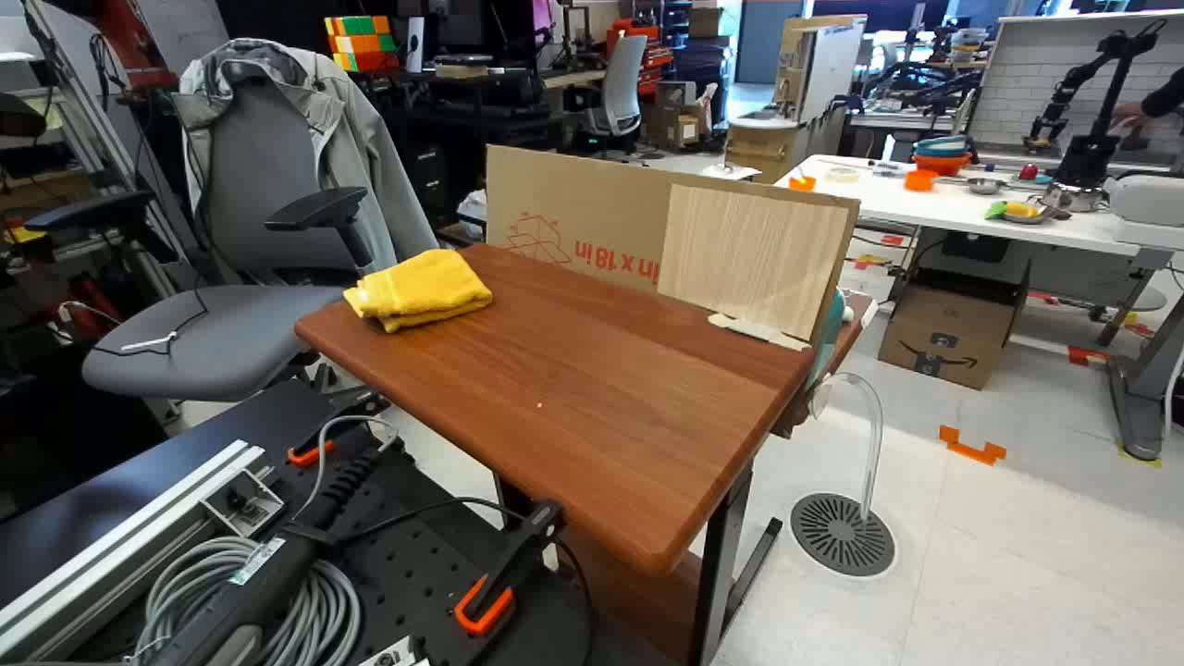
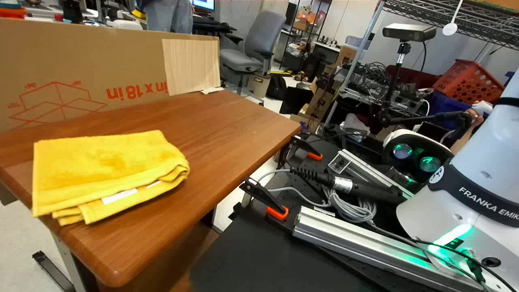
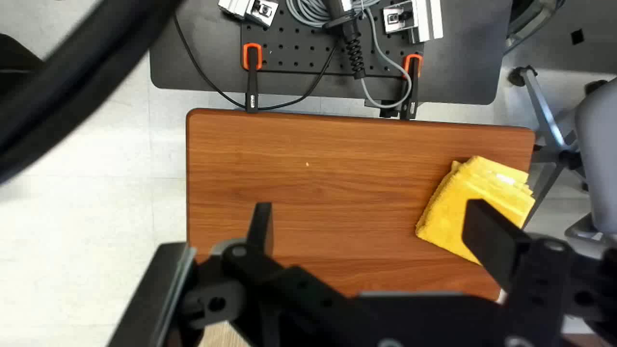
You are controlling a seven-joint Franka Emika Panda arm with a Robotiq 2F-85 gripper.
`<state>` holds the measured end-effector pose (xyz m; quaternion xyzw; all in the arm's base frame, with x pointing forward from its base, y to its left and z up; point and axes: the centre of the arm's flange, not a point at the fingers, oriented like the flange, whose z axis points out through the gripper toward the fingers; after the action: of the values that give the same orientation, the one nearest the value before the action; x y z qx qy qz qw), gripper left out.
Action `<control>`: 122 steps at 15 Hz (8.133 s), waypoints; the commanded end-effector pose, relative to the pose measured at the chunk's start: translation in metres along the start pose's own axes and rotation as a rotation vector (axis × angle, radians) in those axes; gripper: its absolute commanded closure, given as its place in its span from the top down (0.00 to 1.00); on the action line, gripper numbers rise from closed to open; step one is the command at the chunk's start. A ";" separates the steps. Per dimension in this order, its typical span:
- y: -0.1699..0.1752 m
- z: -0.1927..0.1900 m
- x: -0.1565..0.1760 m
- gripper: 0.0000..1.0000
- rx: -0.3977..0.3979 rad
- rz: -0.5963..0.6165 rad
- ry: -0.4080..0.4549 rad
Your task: Use the towel to wipe the desk
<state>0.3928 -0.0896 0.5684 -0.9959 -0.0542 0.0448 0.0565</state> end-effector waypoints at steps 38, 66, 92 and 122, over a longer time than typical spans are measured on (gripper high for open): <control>-0.270 0.294 0.144 1.00 0.076 -0.111 0.246; -0.129 0.375 0.210 1.00 -0.127 0.314 0.029; 0.050 0.449 0.239 1.00 -0.282 0.810 0.003; -0.283 0.502 0.243 1.00 -0.395 0.093 0.071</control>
<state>0.5176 0.2333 0.1355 -0.9908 -0.0153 0.0291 -0.1313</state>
